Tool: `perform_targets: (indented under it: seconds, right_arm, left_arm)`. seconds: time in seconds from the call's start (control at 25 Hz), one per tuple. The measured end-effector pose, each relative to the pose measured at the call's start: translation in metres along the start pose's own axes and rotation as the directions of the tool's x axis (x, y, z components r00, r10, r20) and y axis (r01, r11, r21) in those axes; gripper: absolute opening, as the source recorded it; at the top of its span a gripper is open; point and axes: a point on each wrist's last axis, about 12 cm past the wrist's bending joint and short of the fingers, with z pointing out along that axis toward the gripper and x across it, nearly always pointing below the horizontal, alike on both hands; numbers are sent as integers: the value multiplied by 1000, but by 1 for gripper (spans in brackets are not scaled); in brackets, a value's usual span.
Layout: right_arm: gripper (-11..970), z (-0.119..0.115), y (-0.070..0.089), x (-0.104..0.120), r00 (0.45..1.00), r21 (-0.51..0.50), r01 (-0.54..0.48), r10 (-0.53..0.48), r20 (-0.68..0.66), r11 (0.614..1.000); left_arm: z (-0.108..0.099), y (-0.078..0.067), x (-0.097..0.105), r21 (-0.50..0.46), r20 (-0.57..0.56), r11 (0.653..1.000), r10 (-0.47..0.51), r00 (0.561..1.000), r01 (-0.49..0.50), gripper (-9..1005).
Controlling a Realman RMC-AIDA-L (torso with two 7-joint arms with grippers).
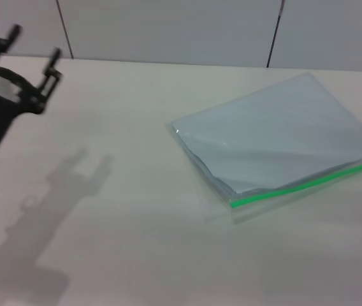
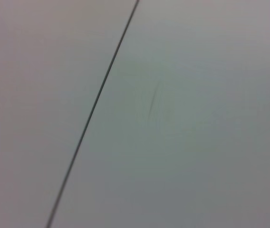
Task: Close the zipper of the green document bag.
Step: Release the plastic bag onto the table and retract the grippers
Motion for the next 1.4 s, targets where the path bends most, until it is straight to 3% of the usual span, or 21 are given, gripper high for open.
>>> perform_targets:
  seconds: [0.12, 0.2, 0.44, 0.68, 1.4]
  right_arm:
    - [705, 3, -1, -3, 987, -15, -159, 160, 26, 987]
    - [799, 4, -1, -3, 983, -25, -180, 180, 28, 983]
    - [884, 9, 4, -6, 979, -66, -197, 200, 43, 978]
    - [881, 10, 7, -8, 977, -82, -203, 207, 52, 976]
    - [882, 8, 13, -22, 958, -119, -227, 244, 151, 966]
  left_arm:
    - [-6, 6, -3, -62, 30, 996, -63, 998, 65, 604]
    - [-8, 11, -5, -100, 47, 989, -105, 993, 109, 620]
    - [-10, 26, -4, -177, 83, 951, -243, 967, 254, 632]
    - [-19, 34, -2, -243, 84, 933, -253, 964, 266, 632]
    - [-18, 31, -5, -252, 119, 913, -300, 947, 321, 638]
